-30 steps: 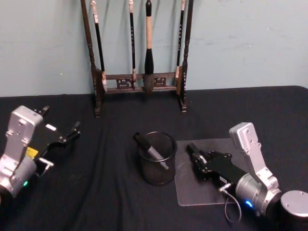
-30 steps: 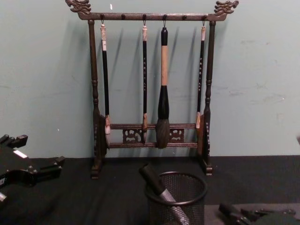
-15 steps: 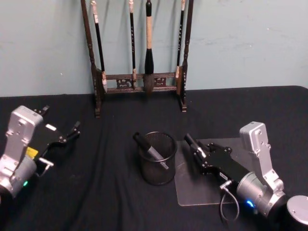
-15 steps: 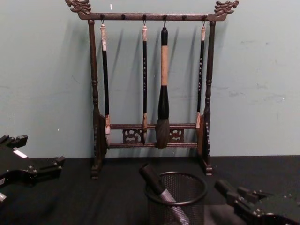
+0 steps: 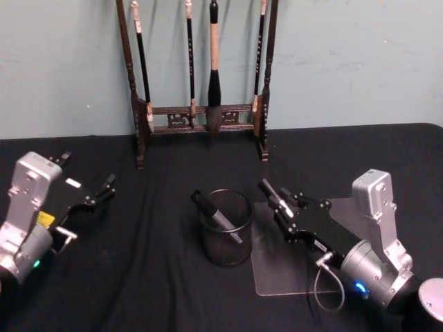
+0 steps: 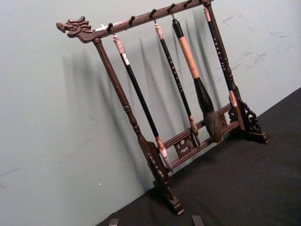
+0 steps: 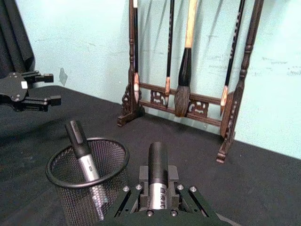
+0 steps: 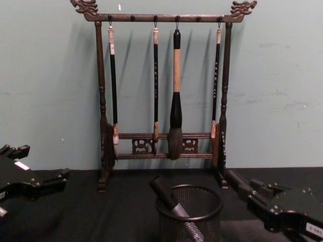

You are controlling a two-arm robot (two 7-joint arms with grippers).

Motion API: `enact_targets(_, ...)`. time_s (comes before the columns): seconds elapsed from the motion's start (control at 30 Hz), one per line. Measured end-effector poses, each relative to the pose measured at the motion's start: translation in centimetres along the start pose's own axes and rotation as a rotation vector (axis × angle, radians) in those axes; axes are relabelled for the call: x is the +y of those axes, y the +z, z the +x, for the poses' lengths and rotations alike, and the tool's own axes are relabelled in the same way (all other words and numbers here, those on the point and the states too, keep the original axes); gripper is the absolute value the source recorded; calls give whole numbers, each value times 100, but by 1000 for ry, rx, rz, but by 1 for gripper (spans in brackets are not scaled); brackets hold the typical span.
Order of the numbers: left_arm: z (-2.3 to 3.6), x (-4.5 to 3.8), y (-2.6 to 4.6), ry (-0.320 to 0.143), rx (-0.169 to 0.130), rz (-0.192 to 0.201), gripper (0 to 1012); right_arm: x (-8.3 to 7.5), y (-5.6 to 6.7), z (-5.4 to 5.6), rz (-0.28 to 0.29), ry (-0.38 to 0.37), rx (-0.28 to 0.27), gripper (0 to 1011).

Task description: Pick up the water-based marker from the table and place it into the pen holder.

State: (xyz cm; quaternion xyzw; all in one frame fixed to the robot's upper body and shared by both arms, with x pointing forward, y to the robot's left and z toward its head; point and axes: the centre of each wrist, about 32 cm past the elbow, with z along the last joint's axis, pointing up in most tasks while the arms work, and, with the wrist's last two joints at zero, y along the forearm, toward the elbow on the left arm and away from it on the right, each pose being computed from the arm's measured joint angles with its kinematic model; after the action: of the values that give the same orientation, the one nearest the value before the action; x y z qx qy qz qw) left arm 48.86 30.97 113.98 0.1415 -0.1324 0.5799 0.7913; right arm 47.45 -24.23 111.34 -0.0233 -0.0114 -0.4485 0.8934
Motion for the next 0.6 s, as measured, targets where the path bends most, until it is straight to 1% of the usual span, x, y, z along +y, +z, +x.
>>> enact_targets(0.33, 0, 0, 0, 0, 0, 0, 1009, 35, 67, 60, 32, 12, -3, 239)
enact_targets(0.5, 0, 0, 0, 0, 0, 0, 1009, 91, 107, 81, 49, 29, -11, 241)
enact_targets(0.6, 0, 0, 0, 0, 0, 0, 1009, 129, 133, 76, 59, 37, -15, 239)
